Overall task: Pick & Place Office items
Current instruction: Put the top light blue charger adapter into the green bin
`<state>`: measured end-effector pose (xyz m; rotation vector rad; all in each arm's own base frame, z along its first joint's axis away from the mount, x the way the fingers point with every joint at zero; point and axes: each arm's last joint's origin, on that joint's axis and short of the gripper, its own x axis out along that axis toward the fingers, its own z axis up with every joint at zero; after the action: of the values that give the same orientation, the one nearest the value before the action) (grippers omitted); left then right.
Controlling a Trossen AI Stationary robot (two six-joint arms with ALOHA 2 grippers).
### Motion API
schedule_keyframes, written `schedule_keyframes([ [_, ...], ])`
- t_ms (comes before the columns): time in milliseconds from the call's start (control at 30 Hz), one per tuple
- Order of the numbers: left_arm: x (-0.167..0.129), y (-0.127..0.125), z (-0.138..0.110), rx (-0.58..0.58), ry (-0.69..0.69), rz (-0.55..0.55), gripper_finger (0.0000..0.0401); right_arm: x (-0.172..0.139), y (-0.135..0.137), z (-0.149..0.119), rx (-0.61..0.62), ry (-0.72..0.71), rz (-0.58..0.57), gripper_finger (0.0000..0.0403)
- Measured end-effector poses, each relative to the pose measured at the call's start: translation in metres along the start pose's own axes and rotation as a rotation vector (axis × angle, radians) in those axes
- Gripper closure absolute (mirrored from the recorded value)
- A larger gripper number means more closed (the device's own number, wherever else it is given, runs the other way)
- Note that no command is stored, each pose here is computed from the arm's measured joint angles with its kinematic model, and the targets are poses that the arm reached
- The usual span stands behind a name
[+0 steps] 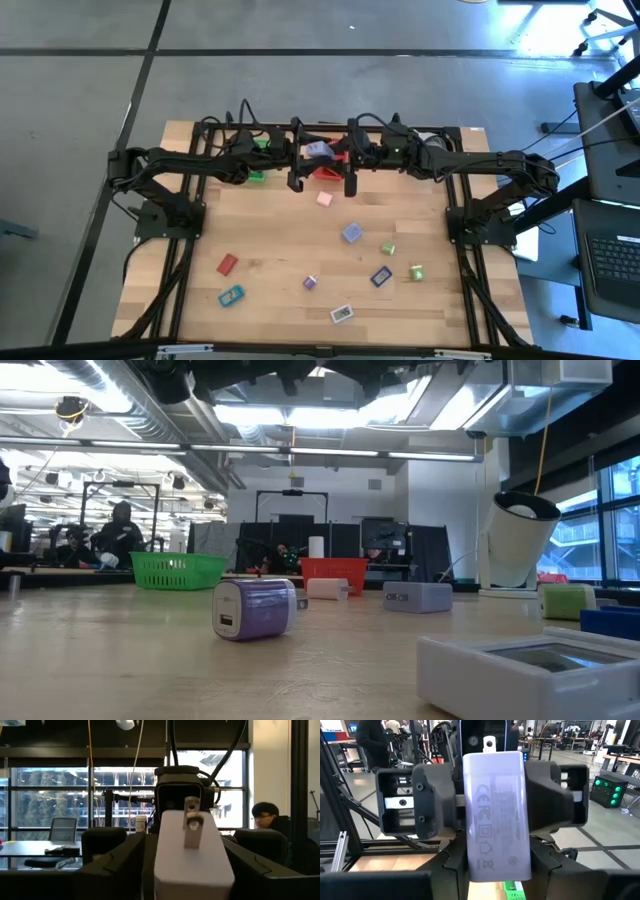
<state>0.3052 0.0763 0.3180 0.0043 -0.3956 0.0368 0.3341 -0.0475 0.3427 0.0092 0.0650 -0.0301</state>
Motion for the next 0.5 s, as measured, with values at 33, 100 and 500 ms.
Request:
schedule_keyframes([
  [33,0.0,0.0,0.0001,0.0,-0.001,0.0,0.0193,0.0,0.0,-0.0003,0.001,0.003,0.0,0.0277],
  [100,0.0,0.0,0.0,0.0,0.0,0.0,0.0204,0.0,0.0001,-0.0004,0.001,0.004,0.002,0.0277],
  [500,0.0,0.0,-0.0001,-0.004,0.001,0.0,0.0281,0.0,-0.0001,-0.0018,0.025,0.018,0.001,0.0277],
])
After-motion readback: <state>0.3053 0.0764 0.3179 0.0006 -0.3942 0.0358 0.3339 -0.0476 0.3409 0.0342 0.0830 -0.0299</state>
